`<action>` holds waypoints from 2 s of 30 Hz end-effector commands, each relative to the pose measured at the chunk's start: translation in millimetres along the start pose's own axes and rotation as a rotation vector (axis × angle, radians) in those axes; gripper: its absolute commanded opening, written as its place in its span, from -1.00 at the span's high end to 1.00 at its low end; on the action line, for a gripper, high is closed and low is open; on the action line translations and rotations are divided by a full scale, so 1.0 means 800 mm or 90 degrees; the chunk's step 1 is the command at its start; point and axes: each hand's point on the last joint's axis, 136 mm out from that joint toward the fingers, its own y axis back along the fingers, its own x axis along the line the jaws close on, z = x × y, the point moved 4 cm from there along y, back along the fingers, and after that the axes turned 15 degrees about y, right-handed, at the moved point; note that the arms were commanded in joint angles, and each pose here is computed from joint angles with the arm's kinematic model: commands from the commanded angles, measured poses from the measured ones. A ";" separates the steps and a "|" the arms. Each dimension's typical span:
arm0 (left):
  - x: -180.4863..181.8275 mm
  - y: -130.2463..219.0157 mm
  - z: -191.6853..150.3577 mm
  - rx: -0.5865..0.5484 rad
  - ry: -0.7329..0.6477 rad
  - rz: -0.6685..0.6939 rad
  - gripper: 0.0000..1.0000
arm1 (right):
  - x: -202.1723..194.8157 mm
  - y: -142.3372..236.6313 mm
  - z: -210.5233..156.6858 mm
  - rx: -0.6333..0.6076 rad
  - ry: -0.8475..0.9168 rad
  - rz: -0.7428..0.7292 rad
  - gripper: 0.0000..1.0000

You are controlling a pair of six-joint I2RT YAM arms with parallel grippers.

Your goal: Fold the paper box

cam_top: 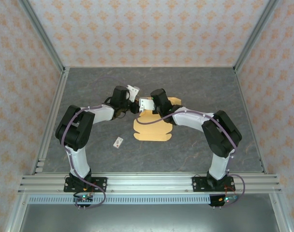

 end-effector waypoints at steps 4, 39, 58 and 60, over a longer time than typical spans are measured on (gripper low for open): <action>0.008 0.012 -0.010 0.015 0.009 0.042 0.09 | -0.008 0.000 -0.003 0.020 0.003 -0.002 1.00; 0.019 0.000 -0.036 -0.087 0.008 0.127 0.60 | -0.012 0.007 0.015 0.023 0.007 -0.029 1.00; 0.041 0.002 -0.047 -0.126 0.021 0.263 0.69 | -0.014 0.007 0.016 0.024 0.001 -0.021 1.00; 0.046 0.004 -0.047 -0.140 0.032 0.289 0.70 | -0.013 0.007 0.016 0.022 0.001 -0.018 1.00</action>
